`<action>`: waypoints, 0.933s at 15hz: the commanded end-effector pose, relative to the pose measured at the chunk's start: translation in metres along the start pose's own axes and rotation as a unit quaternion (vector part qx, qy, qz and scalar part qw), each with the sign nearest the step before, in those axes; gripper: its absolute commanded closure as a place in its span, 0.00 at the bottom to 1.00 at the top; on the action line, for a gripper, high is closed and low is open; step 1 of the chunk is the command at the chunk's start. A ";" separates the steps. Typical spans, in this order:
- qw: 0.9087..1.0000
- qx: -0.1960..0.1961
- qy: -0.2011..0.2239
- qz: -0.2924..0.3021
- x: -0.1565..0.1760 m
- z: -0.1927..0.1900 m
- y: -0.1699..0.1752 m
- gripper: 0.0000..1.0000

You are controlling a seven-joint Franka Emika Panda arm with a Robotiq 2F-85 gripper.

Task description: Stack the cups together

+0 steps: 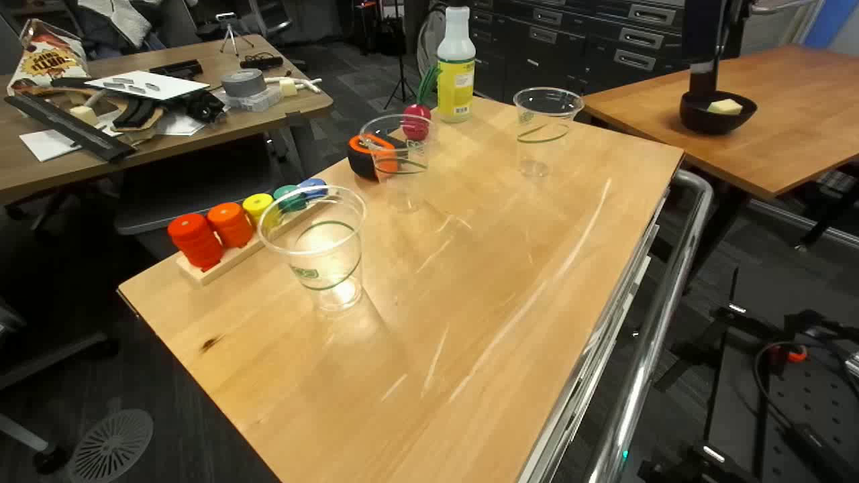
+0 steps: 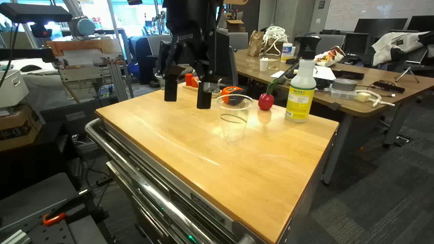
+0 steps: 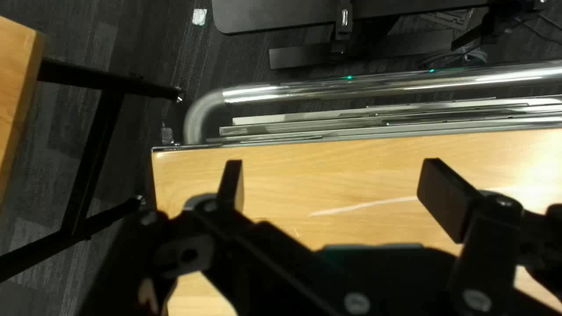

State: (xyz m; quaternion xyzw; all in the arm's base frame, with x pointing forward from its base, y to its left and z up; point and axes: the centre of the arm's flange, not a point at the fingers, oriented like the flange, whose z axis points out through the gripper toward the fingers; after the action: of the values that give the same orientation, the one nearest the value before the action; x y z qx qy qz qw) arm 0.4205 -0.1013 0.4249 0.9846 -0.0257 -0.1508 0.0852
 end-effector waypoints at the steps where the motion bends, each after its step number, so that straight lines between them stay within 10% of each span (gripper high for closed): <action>1: 1.000 0.000 0.002 0.000 0.000 -0.001 0.000 0.00; 14: 0.993 0.096 0.027 0.066 0.051 -0.020 0.029 0.00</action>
State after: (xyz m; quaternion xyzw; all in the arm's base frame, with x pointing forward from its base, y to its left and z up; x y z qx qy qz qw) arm 0.4393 -0.1163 0.4253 0.9878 -0.0689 -0.1371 0.0285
